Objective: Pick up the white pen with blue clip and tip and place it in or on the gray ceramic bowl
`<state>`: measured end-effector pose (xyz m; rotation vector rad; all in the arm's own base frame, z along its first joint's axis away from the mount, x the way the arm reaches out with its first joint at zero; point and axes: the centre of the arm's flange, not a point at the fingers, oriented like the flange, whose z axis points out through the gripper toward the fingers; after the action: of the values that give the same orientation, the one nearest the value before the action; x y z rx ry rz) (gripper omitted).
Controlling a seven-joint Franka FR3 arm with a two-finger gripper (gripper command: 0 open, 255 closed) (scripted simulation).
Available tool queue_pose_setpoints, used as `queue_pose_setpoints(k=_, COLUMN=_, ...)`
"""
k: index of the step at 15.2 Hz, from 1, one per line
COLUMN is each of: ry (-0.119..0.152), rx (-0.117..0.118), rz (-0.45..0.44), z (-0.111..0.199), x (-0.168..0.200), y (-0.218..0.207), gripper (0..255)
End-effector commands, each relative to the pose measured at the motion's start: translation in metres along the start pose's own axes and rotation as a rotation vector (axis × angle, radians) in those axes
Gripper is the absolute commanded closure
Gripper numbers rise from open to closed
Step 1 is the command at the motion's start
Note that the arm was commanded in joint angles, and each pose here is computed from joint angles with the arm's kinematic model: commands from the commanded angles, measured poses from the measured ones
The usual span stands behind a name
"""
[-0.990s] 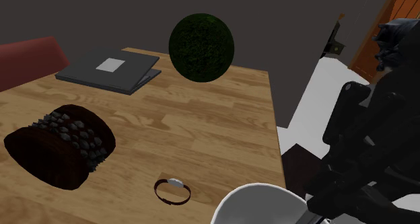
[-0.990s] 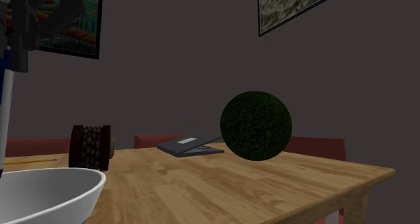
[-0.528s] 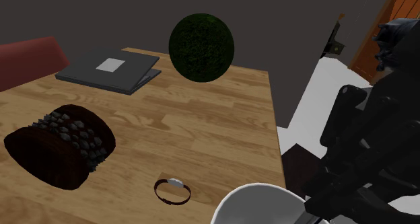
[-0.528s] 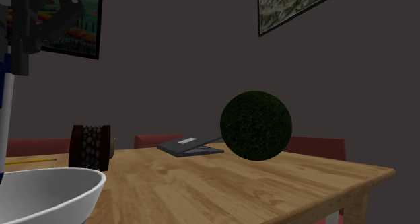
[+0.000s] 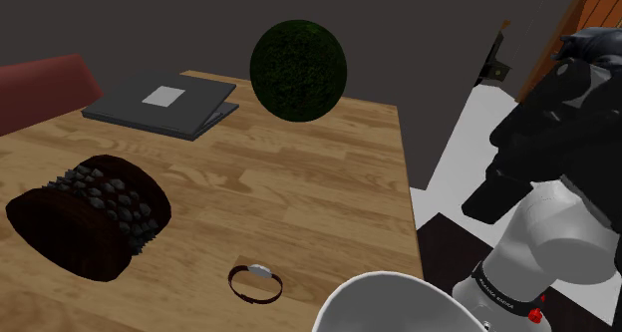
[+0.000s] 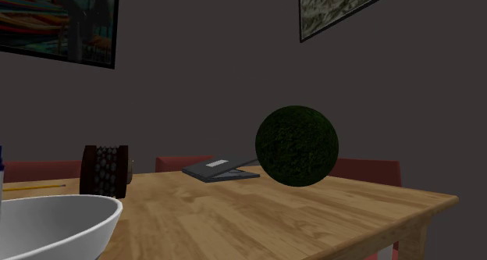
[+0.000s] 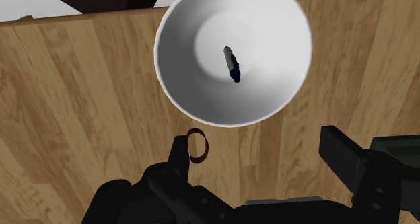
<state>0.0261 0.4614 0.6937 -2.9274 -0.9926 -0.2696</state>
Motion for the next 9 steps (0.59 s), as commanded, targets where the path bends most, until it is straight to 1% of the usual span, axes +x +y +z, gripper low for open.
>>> queue_pose_setpoints(k=1, ry=0.0, rx=0.0, rz=0.0, z=-0.023, x=0.001, y=0.0, gripper=0)
queue_pose_setpoints(k=2, ry=0.0, rx=0.0, rz=0.0, z=-0.033, x=0.001, y=0.0, gripper=0)
queue_pose_setpoints(k=9, ry=0.0, rx=0.0, rz=0.0, z=-0.033, x=0.001, y=0.0, gripper=0)
